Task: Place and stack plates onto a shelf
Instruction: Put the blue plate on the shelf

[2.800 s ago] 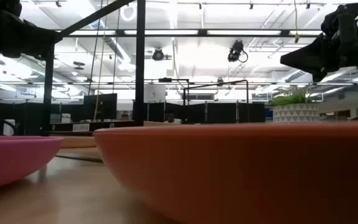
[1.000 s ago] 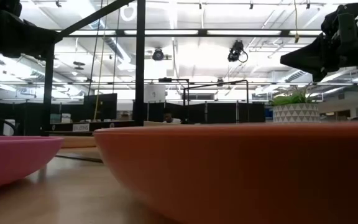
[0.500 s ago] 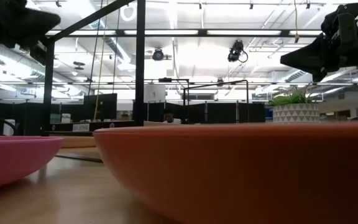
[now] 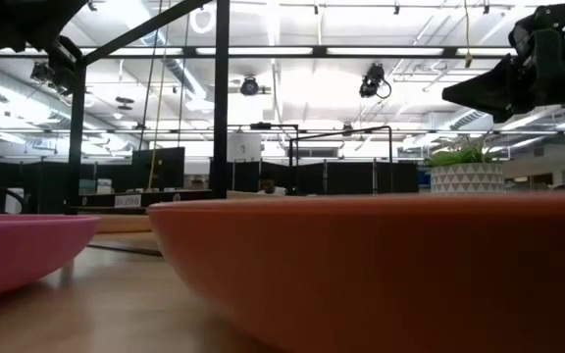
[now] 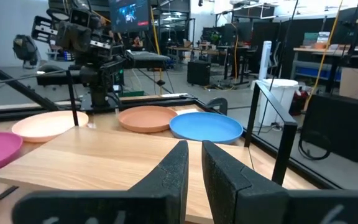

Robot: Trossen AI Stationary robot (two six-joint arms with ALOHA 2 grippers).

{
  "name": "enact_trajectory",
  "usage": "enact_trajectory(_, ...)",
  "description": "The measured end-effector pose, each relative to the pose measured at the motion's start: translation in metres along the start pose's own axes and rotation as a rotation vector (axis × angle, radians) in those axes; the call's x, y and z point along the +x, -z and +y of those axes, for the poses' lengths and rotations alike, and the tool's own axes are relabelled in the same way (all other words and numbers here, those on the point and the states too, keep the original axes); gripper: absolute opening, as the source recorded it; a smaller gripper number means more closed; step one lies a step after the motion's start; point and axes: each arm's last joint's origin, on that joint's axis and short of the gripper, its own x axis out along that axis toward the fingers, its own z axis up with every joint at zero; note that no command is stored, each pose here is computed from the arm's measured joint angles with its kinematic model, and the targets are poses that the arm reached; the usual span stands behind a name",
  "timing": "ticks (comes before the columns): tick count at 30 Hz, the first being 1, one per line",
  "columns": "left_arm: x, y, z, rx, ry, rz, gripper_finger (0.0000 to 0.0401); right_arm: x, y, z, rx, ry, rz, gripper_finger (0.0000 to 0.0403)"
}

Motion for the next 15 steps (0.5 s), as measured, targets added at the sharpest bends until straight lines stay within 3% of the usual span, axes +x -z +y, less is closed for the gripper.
enact_trajectory(7, 0.012, -0.015, 0.001, 0.025, -0.144, 0.003, 0.0007, 0.0, -0.001, 0.0, 0.103, -0.013, -0.009, 0.0053)
enact_trajectory(15, 0.046, -0.023, 0.014, 0.066, -0.374, 0.065, 0.0007, 0.001, -0.005, -0.002, 0.23, 0.023, -0.049, 0.0053)
